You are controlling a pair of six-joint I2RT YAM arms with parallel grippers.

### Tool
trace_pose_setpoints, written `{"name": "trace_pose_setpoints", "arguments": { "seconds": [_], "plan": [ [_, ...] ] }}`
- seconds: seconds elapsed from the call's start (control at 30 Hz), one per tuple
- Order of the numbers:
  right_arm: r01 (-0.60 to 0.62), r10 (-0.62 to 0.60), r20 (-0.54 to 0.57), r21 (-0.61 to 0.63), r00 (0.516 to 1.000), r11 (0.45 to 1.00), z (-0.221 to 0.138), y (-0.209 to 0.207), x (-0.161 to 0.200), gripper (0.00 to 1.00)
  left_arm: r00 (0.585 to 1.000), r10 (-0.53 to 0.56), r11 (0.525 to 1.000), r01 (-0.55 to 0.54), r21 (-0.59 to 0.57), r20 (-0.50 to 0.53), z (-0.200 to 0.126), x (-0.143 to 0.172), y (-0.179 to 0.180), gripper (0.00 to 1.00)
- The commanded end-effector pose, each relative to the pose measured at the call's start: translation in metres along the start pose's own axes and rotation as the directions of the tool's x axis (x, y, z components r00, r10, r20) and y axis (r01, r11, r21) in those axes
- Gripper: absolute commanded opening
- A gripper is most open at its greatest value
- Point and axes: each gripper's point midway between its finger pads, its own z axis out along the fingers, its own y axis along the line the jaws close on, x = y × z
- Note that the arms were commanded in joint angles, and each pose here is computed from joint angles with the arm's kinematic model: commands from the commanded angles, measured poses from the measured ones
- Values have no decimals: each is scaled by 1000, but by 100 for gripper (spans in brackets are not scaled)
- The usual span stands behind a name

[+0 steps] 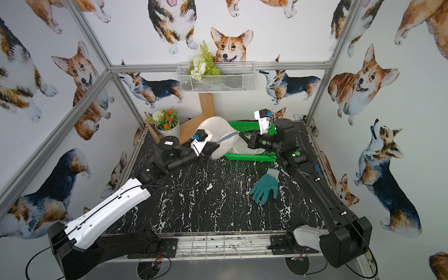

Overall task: Turn the laundry bag inside out
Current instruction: Zip the zipper on the laundry bag.

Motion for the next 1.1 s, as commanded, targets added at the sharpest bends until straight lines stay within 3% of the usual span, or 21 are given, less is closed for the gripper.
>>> {"name": "trace_pose_setpoints", "arguments": {
  "seconds": [0.0,0.07,0.17,0.27,0.43,0.6,1.07],
  "plan": [
    [-13,13,38,-3,999,1000,-2,1,-8,0,998,-5,1000,5,-5,66,-1,-16,2,0],
    [-8,9,38,-38,999,999,-2,9,-9,0,999,-15,1000,16,-12,38,2,-11,4,22],
    [21,-18,37,-93,999,995,-2,24,-9,0,999,-21,999,20,-37,-29,8,1,9,46],
    [29,-26,21,-128,999,991,0,34,-6,0,995,-14,1000,11,-29,-96,16,9,10,54],
    [47,-51,-20,-149,999,988,6,45,6,0,998,-10,1000,11,18,-63,22,-5,3,63],
    [68,-79,-60,-175,995,982,12,54,16,0,998,3,999,-1,34,-55,27,-10,-1,59],
    [101,-121,-68,-240,990,965,12,73,16,0,996,53,998,-51,39,-73,26,-8,-1,13]
  ]
}}
